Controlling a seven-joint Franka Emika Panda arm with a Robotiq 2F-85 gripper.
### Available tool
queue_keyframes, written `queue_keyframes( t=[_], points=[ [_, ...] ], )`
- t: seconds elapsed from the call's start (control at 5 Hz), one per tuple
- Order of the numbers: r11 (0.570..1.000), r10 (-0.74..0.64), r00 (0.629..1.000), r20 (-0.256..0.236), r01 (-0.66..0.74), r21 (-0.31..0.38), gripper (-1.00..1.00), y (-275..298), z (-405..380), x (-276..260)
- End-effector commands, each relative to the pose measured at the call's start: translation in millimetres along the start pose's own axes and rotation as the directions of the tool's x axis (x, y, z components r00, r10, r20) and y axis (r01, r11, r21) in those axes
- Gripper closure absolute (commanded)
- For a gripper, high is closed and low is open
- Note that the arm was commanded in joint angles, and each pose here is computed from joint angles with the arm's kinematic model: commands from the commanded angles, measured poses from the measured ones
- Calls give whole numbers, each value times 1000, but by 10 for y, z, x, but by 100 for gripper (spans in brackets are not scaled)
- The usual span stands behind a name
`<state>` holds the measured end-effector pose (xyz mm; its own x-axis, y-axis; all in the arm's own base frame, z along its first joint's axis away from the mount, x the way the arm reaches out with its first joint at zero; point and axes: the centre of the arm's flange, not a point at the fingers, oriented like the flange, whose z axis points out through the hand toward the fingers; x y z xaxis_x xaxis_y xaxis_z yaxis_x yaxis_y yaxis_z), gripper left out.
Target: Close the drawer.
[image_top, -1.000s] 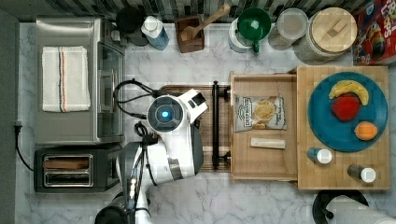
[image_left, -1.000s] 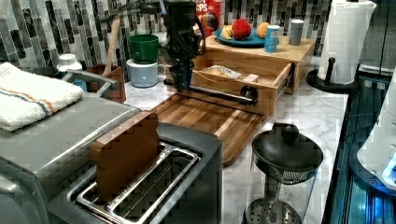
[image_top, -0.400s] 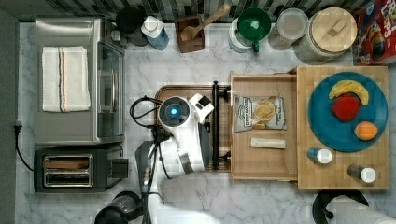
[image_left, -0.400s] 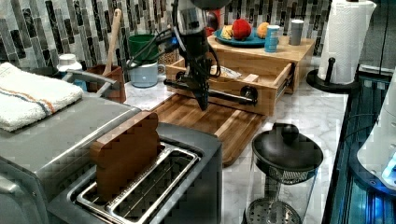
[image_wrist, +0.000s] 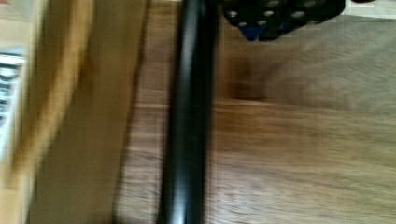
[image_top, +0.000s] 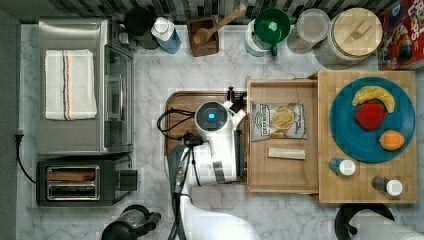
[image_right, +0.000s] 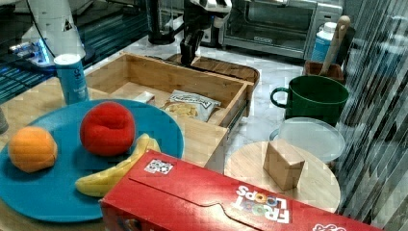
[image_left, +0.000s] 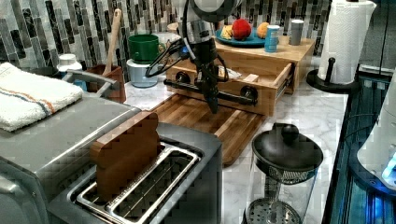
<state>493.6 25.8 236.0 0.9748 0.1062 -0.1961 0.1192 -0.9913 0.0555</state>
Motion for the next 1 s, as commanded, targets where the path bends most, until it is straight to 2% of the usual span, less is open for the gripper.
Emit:
queue_keyframes(
  t=[0.2,0.6,0.8,1.0],
  points=[
    [997,-2,982,-187,-12,-72,100,1086,-766,10],
    [997,8,960,-281,-28,-68,100,1690,-472,-29],
    [992,2,934,-357,-47,-117,100,1803,-267,-64],
    [991,-11,954,-300,-30,-132,100,2039,-437,-132]
  ],
)
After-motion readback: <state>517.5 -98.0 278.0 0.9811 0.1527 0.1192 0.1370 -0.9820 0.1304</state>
